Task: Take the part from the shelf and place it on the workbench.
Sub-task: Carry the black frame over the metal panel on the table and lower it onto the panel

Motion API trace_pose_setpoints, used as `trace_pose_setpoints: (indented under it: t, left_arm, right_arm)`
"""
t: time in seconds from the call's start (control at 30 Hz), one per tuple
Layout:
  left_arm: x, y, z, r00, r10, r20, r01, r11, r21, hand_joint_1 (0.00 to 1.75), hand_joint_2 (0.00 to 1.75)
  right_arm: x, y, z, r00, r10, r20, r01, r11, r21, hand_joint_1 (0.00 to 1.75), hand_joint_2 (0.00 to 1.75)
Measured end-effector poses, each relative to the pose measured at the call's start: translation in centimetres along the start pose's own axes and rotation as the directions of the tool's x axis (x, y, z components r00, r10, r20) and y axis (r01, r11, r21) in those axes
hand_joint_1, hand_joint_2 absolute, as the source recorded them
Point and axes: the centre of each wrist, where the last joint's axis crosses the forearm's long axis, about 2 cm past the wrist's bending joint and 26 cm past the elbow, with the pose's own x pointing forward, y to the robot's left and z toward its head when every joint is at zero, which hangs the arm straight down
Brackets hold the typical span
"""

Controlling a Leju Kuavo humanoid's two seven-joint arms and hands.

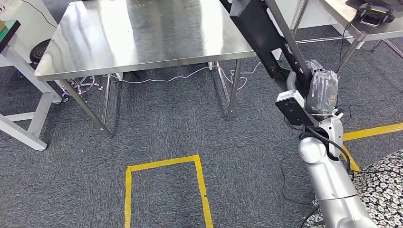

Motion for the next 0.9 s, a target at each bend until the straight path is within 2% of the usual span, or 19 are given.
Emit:
trace_pose_setpoints:
  t: [0.4, 0.9]
  left_arm:
    - [0.2, 0.0, 0.0, 1.0, 0.002, 0.001, -0.002, 1.0, 0.0, 0.0, 0.0]
    - [-0.1, 0.0, 0.0, 1.0, 0.008, -0.011, -0.008, 1.0, 0.008, 0.0, 0.0]
  right_arm:
    - [0.1, 0.0, -0.6, 1.0, 0.022, 0.014, -0.022, 1.0, -0.003, 1.75, 1.75]
    - [0.5, 1.1, -1.1, 1.0, 0.018, 0.01, -0.018, 1.0, 0.019, 1.75, 1.75]
